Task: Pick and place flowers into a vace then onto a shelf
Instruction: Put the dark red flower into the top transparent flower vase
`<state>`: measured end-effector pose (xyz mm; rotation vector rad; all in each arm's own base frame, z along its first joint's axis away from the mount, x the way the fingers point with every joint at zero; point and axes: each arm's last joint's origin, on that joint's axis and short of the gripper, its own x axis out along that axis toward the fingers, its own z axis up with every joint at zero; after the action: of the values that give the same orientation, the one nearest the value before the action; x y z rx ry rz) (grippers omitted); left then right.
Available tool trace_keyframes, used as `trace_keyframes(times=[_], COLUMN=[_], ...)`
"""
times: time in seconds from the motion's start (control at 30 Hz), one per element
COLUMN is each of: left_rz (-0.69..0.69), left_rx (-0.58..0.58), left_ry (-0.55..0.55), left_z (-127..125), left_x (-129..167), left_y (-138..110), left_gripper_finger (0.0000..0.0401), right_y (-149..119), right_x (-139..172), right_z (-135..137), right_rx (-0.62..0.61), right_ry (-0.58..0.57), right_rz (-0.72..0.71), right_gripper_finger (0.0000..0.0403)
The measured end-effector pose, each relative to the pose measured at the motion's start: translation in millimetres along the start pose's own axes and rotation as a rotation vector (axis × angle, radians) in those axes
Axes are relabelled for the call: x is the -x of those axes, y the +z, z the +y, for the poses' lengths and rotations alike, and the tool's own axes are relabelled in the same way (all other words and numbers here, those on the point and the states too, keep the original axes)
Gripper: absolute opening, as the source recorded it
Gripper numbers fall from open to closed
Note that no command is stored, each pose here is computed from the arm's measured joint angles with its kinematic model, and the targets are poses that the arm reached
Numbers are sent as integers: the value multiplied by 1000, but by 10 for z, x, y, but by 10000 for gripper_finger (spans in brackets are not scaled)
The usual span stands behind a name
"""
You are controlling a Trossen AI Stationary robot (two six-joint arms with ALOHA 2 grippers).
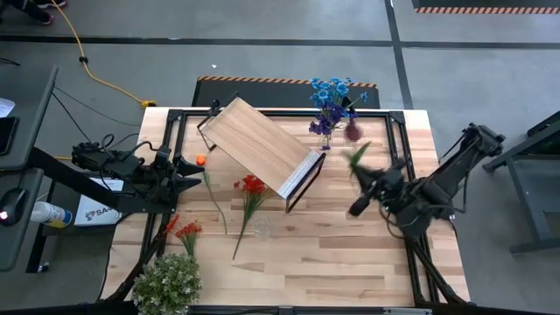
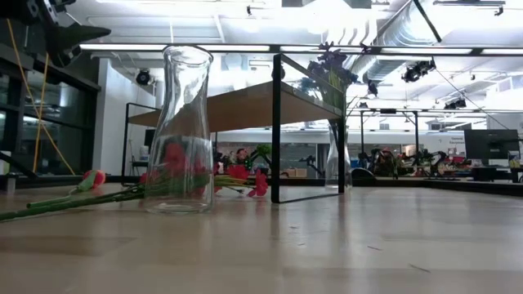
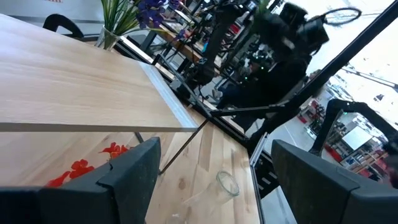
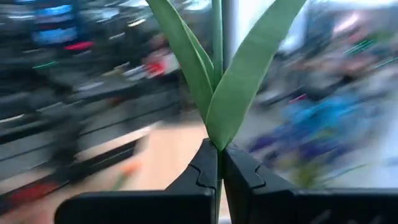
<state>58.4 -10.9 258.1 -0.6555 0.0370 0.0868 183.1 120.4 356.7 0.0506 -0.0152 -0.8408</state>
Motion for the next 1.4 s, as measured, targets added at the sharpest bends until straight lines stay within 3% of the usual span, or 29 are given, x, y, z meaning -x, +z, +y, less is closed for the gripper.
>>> trace_keyframes(times=[0.27,0.53,0.73,0.9,1.03,1.23,1.4], left_rz=[18,22,22,22,22,22,17], left_rx=[-17,-20,-20,-20,-20,-20,-20], left_ry=[29,34,33,33,33,33,39], left_z=[24,29,29,29,29,28,30], left_x=[2,1,2,2,2,2,2], left_y=[-24,-29,-28,-28,-28,-28,-26], left_gripper_finger=[337,337,337,337,337,337,337], right_y=[105,214,469,799,1089,1301,1329], right_x=[-307,-549,-558,-554,-546,-505,-570], right_z=[-199,-432,-680,-916,-1093,-1271,-1312], right_rx=[112,97,57,25,-11,3,61], right_ry=[-171,-318,-370,-284,-180,-192,-200], right_rz=[-6,-7,-14,-70,-265,-501,-592], right_gripper_finger=[0,0,0,0,0,0,0])
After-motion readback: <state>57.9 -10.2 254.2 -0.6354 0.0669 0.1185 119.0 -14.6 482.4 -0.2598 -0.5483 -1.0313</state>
